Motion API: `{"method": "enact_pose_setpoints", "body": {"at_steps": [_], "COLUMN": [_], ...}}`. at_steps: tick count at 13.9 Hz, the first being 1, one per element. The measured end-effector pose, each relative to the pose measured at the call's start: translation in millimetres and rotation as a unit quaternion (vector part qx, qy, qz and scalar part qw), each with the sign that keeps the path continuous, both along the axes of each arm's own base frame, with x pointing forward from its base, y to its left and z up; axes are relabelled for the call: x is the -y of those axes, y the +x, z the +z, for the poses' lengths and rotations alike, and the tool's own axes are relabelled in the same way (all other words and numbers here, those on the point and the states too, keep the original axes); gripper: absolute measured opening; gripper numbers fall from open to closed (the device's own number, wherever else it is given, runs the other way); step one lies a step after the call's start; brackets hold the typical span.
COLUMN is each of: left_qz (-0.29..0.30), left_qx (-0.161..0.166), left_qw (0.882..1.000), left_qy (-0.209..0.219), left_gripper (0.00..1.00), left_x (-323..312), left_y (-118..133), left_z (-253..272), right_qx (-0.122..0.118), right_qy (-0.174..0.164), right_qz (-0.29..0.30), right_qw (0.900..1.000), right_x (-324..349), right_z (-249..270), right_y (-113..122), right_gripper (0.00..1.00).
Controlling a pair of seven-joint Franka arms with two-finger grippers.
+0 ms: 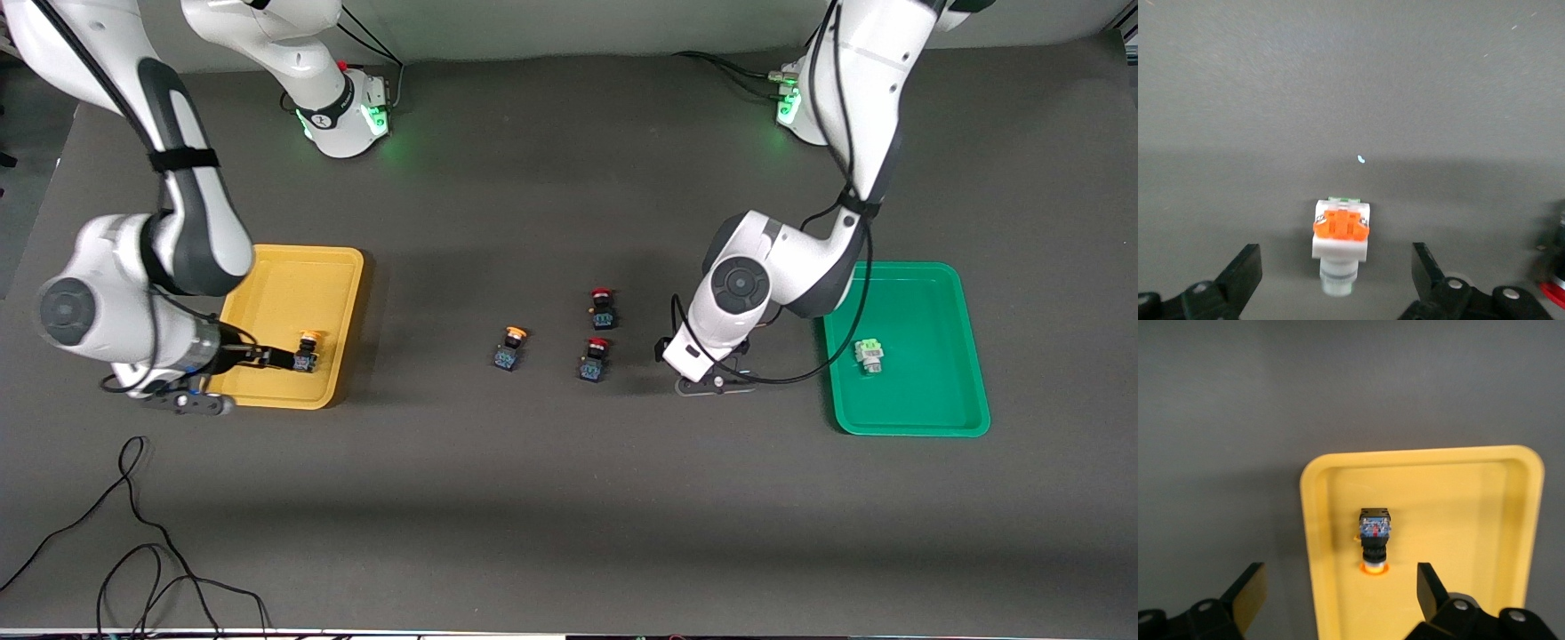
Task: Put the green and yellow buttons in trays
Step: 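Grasp the orange-capped white button with the left gripper while the right gripper releases, then carry the orange button to the green tray while the right gripper grasps another blue button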
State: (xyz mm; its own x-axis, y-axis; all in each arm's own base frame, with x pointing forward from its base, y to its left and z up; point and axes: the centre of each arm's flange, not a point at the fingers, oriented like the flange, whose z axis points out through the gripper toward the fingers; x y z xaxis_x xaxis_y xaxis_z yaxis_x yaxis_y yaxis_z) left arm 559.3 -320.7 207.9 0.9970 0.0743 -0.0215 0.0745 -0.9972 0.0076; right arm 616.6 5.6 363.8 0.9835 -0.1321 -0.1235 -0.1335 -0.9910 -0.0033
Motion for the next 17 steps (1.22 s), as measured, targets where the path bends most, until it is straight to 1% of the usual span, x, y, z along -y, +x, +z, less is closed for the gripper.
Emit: {"method": "enact_pose_setpoints", "body": {"at_steps": [2, 3, 4, 5, 6, 8, 9, 11, 13, 15, 17], "left_qz": [0.001, 0.001, 0.001, 0.001, 0.002, 0.008, 0.013, 0.021, 0.026, 0.038, 0.044], "left_qx": [-0.002, -0.001, -0.003, -0.005, -0.004, -0.001, 0.002, 0.010, 0.005, -0.006, -0.023], "left_qw": [1.000, 1.000, 1.000, 1.000, 1.000, 1.000, 1.000, 1.000, 1.000, 0.999, 0.999], "left_qy": [0.001, 0.001, 0.002, 0.003, 0.003, 0.002, 0.001, -0.003, 0.001, 0.006, -0.007], "left_gripper": [1.00, 1.00, 0.95, 0.94, 0.83, 0.56, 0.43, 0.41, 0.41, 0.41, 0.41], "left_x": [-1.3, -1.4, -1.9, -2.3, -2.6, -2.9, -2.5, -1.9, -5.1, -16.5, -43.7], "left_y": [-0.6, -0.7, -1.5, -1.8, -1.3, 1.1, 3.1, 9.2, 16.4, 25.1, 31.9], "left_z": [-18.7, -24.5, -29.2, -31.3, -30.9, -28.2, -25.1, -11.5, 21.7, 78.2, 132.0], "right_qx": [0.005, 0.008, 0.010, 0.011, 0.009, 0.006, 0.008, 0.015, 0.021, 0.028, 0.033], "right_qy": [0.013, 0.023, 0.028, 0.030, 0.032, 0.037, 0.039, 0.041, 0.040, 0.038, 0.015], "right_qz": [-0.001, -0.003, -0.004, -0.004, -0.003, 0.003, -0.006, -0.045, -0.070, -0.093, -0.113], "right_qw": [1.000, 1.000, 1.000, 0.999, 0.999, 0.999, 0.999, 0.998, 0.997, 0.995, 0.993], "right_x": [-5.3, -7.7, -9.2, -10.3, -12.0, -28.7, -45.8, -95.7, -138.9, -173.4, -210.0], "right_z": [48.8, 63.3, 70.8, 73.4, 72.4, 67.7, 66.1, 63.6, 54.4, 38.0, 11.8], "right_y": [11.4, 14.4, 16.0, 16.7, 16.8, 17.3, 18.0, 17.4, 15.8, 15.7, 11.9], "right_gripper": [1.00, 1.00, 1.00, 1.00, 1.00, 1.00, 1.00, 1.00, 1.00, 1.00, 1.00]}}
